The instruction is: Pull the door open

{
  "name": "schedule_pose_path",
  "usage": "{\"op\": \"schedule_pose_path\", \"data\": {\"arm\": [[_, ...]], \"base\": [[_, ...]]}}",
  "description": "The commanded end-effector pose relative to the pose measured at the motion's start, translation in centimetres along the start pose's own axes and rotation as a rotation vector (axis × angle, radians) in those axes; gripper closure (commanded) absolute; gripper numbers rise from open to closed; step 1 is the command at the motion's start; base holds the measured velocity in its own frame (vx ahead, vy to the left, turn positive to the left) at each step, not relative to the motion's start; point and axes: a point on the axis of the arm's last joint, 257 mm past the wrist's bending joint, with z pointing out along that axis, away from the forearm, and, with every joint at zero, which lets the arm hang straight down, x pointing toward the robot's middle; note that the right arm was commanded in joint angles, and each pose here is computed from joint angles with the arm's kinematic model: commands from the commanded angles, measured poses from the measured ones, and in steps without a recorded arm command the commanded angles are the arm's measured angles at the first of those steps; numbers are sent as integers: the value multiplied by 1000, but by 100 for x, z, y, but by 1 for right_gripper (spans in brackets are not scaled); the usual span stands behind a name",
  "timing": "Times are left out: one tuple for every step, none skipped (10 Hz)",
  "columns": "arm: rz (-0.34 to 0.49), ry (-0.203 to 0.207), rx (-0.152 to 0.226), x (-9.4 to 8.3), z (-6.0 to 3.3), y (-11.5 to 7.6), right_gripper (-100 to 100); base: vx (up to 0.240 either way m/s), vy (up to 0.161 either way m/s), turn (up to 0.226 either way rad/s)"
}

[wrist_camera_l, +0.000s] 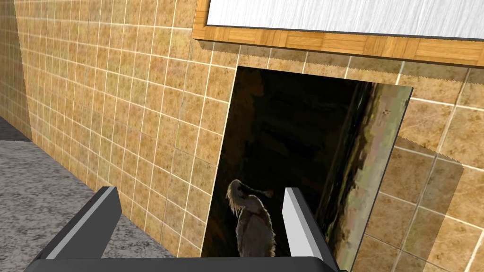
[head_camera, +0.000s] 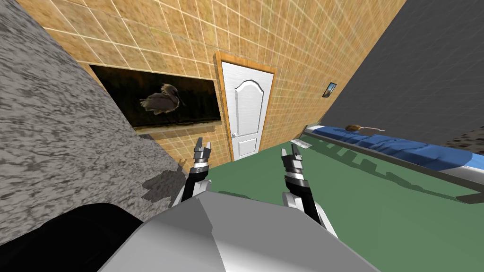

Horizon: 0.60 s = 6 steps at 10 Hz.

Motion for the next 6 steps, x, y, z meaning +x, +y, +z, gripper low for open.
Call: {"op": "schedule_pose_path", "data": {"arm": [[-1,2,1,1,-1,-7,-100],[-2,4,2,2,-1,-14,-100],[-2,5,3,3,-2,-17,-100],[-3,7,4,4,-2,-24,-100],[-3,8,4,5,-2,-28,-100],[-4,9,5,6,-3,-34,-100]], "base": [[174,-150,-13],[164,-109,-27],[167,-87,-27],[225,-121,-37],[205,-144,-20],[181,-134,-28]]}}
